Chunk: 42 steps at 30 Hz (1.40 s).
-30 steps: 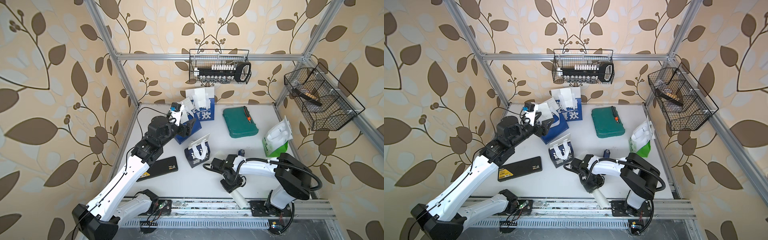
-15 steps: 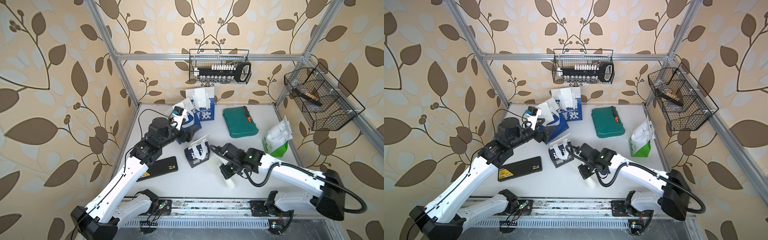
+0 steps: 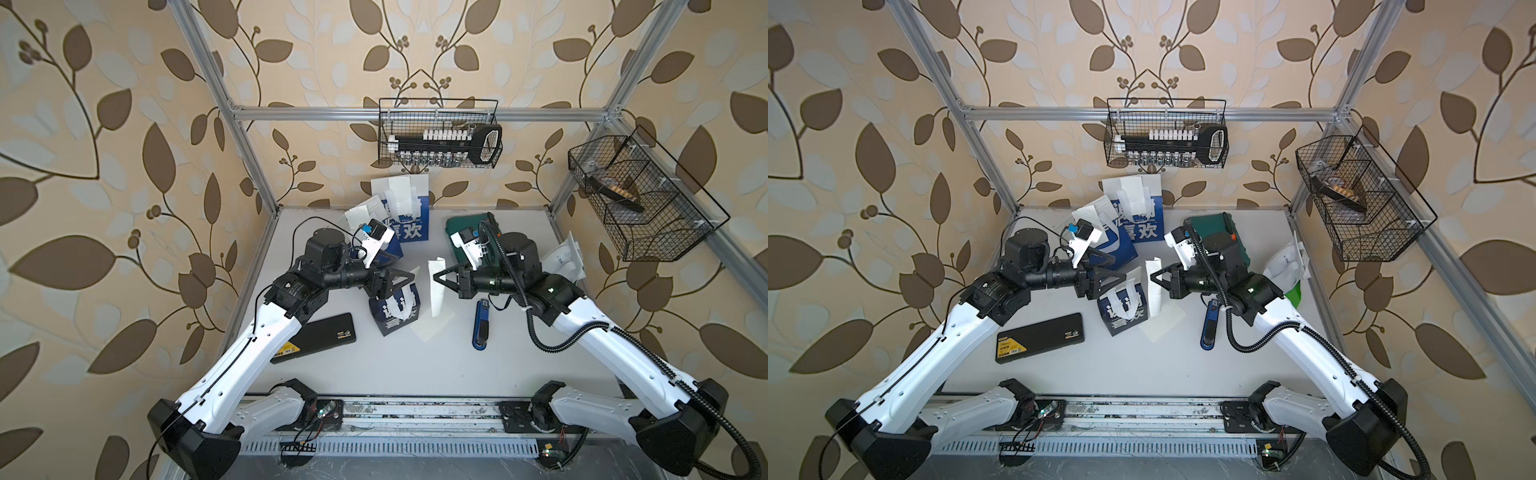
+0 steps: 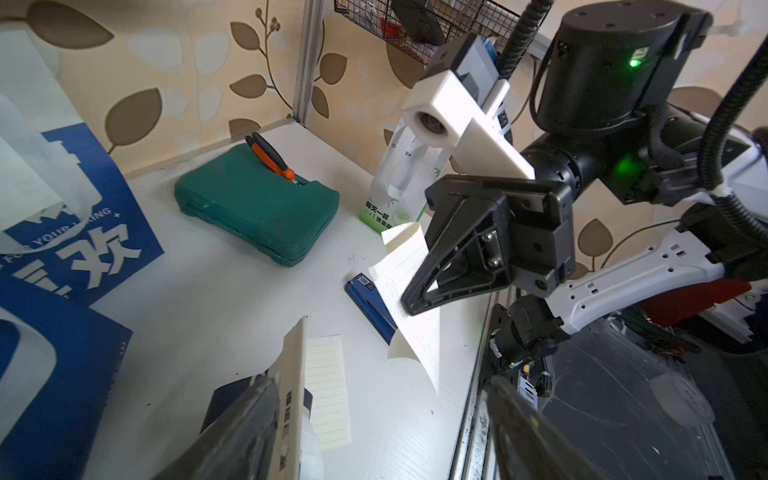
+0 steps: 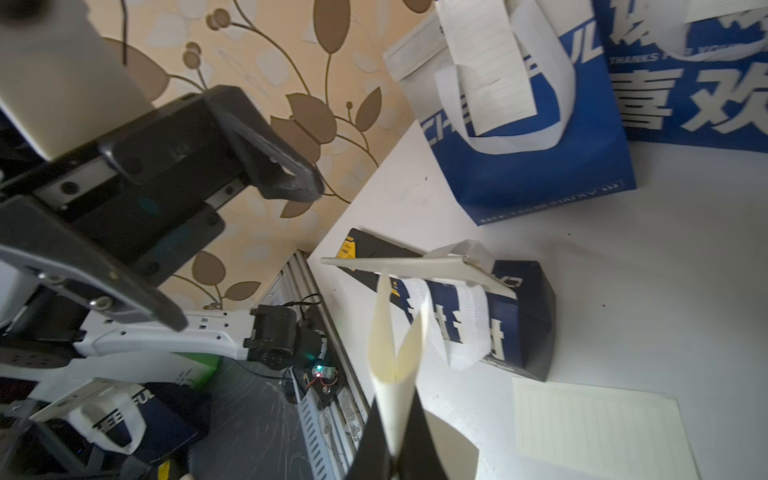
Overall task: Staple the receipts to the bags
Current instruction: Pick up the receipt from the center of the board.
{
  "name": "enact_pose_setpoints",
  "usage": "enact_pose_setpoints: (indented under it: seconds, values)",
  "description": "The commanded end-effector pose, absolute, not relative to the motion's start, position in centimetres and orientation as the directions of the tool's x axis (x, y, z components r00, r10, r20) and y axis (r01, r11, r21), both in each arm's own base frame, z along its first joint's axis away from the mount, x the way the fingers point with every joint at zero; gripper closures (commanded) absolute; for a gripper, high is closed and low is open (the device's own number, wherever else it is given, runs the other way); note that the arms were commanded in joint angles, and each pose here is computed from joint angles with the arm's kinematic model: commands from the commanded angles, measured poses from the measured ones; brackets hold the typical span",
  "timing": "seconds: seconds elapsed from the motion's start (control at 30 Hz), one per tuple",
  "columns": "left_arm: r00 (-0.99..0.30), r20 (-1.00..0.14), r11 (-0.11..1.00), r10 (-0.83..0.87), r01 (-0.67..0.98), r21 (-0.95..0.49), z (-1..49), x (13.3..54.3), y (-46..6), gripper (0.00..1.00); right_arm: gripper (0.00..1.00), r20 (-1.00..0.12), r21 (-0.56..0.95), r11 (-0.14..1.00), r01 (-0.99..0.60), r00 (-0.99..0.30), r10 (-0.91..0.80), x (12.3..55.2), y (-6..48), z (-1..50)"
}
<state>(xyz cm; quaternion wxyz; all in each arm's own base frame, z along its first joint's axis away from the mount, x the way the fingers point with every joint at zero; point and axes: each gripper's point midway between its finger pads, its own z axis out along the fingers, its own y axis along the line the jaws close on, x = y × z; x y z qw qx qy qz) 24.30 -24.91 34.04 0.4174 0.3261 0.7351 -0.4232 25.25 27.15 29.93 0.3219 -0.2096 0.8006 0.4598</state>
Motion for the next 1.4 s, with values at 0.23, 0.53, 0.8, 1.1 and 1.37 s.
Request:
enact_pose_setpoints:
  seconds: [0.23, 0.53, 0.8, 1.1, 1.37]
  values:
    - [-0.432, -0.897, 0.291, 0.093, 0.873, -0.390, 36.4, 25.4, -27.2, 0.26, 0.96, -0.715, 0.637, 0.340, -0.692, -0.695, -0.076, 24.1, 28.9, 31.9]
    - [-0.464, -0.881, 0.257, 0.089, 0.866, -0.429, 35.8, 25.5, -27.8, 0.42, 0.97, -0.716, 0.637, 0.339, -0.693, -0.694, -0.073, 24.7, 29.2, 31.9]
    - [-0.498, -0.862, 0.238, 0.097, 0.852, -0.465, 35.4, 25.4, -28.2, 0.60, 0.97, -0.715, 0.636, 0.347, -0.689, -0.696, -0.071, 25.5, 29.6, 32.0]
    - [-0.517, -0.850, 0.239, 0.100, 0.842, -0.484, 35.0, 25.6, -28.5, 0.71, 0.97, -0.706, 0.640, 0.362, -0.677, -0.704, -0.068, 25.7, 29.5, 31.6]
    - [-0.512, -0.854, 0.288, 0.089, 0.834, -0.470, 35.1, 26.2, -28.1, 1.00, 0.94, -0.696, 0.641, 0.392, -0.660, -0.715, -0.064, 26.1, 29.4, 31.0]
